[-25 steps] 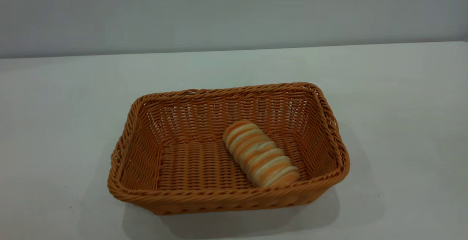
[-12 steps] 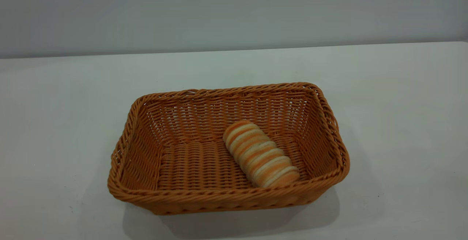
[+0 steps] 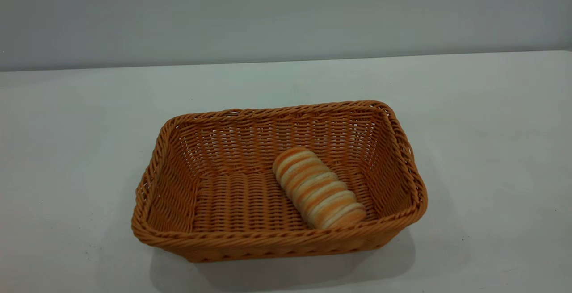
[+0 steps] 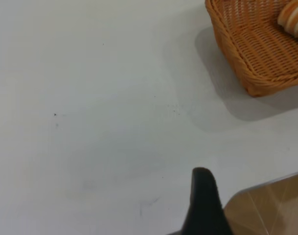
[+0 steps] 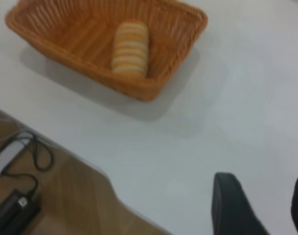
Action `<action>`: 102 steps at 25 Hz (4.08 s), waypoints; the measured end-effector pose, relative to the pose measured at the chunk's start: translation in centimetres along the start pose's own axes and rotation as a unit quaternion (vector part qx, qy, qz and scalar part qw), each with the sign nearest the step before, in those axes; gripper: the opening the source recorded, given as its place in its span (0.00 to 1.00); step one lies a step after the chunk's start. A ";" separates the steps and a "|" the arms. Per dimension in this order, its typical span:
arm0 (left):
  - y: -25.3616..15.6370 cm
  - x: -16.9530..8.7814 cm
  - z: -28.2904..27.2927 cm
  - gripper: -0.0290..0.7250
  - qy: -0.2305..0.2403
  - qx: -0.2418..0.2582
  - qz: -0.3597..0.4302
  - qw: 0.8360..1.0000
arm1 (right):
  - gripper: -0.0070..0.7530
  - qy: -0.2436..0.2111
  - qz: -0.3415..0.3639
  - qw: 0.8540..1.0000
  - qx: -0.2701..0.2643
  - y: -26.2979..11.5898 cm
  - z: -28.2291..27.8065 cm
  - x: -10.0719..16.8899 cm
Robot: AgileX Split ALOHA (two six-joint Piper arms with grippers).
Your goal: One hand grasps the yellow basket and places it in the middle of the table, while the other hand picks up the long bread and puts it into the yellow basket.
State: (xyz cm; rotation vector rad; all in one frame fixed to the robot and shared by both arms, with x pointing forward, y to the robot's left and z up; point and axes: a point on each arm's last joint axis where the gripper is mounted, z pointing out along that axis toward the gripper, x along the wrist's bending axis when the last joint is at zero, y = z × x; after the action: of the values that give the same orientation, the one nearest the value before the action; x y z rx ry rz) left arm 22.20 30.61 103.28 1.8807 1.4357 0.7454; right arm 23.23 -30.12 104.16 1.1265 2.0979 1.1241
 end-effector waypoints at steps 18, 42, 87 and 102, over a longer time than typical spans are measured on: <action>0.0 0.0 0.0 0.79 0.000 0.000 0.000 1.000 | 0.46 -0.004 -0.002 1.000 0.007 -0.2 0.2 -0.1; 0.0 -0.3 0.0 0.79 -0.001 0.000 -0.014 1.000 | 0.46 -0.080 0.047 0.996 0.011 -0.2 0.2 0.0; 0.1 -0.6 0.0 0.79 0.070 0.004 -0.071 0.995 | 0.46 -0.203 0.126 0.971 0.010 -0.2 0.2 0.3; 0.1 -0.6 0.0 0.79 0.070 0.004 -0.071 0.995 | 0.46 -0.203 0.126 0.971 0.010 -0.2 0.2 0.3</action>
State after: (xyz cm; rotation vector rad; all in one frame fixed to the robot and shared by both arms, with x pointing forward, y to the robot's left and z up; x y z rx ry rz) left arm 22.11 30.02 103.27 1.7385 1.6432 0.8165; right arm 23.11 -29.83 103.86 1.5221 1.6877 0.8863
